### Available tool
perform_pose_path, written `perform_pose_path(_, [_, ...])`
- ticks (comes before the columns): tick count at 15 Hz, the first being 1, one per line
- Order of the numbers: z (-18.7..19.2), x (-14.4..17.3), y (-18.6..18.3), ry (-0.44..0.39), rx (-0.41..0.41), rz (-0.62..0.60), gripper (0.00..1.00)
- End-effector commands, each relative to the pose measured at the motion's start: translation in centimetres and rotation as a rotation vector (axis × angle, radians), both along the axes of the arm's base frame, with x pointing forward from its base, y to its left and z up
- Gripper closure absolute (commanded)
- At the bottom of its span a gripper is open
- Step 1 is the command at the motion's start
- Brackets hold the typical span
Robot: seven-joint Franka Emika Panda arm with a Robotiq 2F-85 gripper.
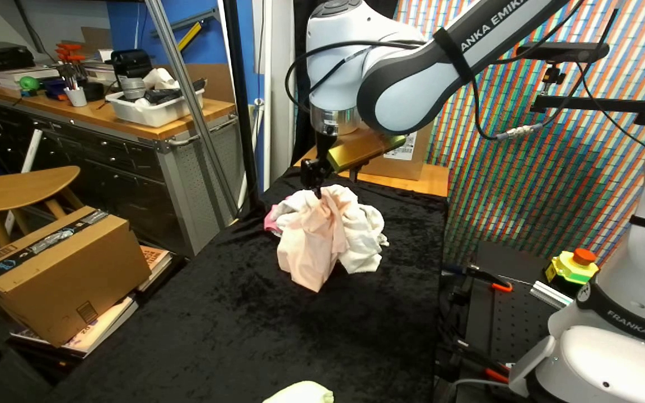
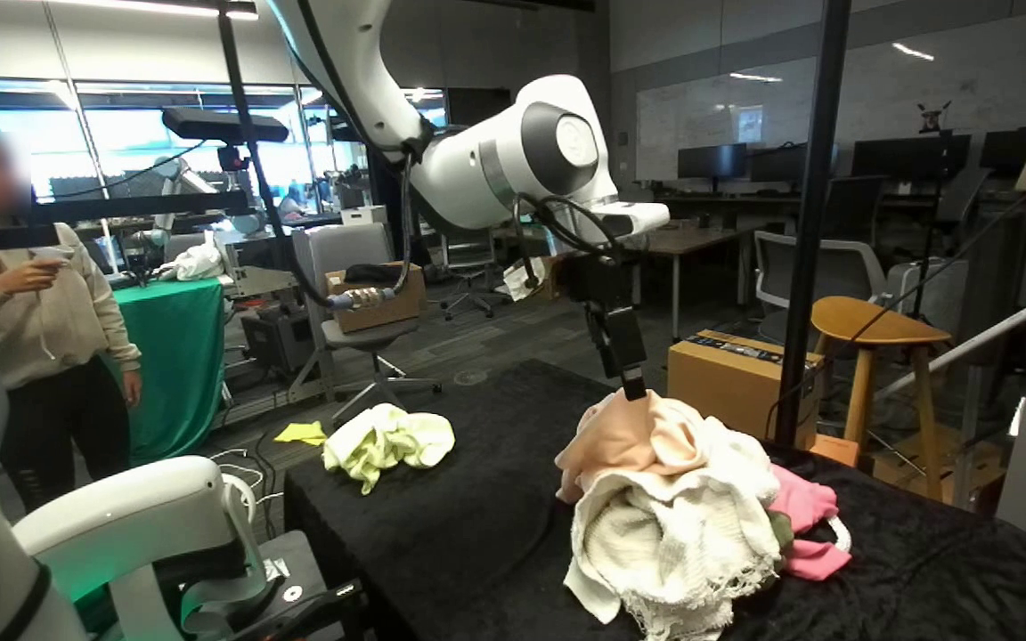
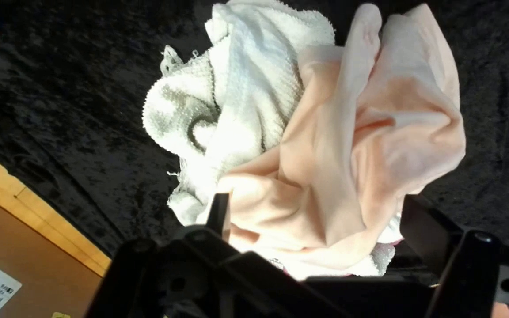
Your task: Pile up all the objects on the black table
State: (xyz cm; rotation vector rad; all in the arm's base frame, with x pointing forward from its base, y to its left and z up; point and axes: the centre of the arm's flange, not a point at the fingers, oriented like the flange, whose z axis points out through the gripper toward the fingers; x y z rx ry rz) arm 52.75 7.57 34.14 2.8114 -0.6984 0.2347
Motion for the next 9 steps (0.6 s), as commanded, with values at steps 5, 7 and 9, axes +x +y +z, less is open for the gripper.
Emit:
perform_pose_path(5, [0.8, -7.8, -0.4, 0.252, 0.051, 0.281, 0.0])
perform_pose_path(7, [-0.3, -9.3, -0.3, 0.335, 0.061, 0.343, 0.0])
perform_pose_path(9, [-1.7, -10.8, 0.0, 0.409, 0.064, 0.405, 0.0])
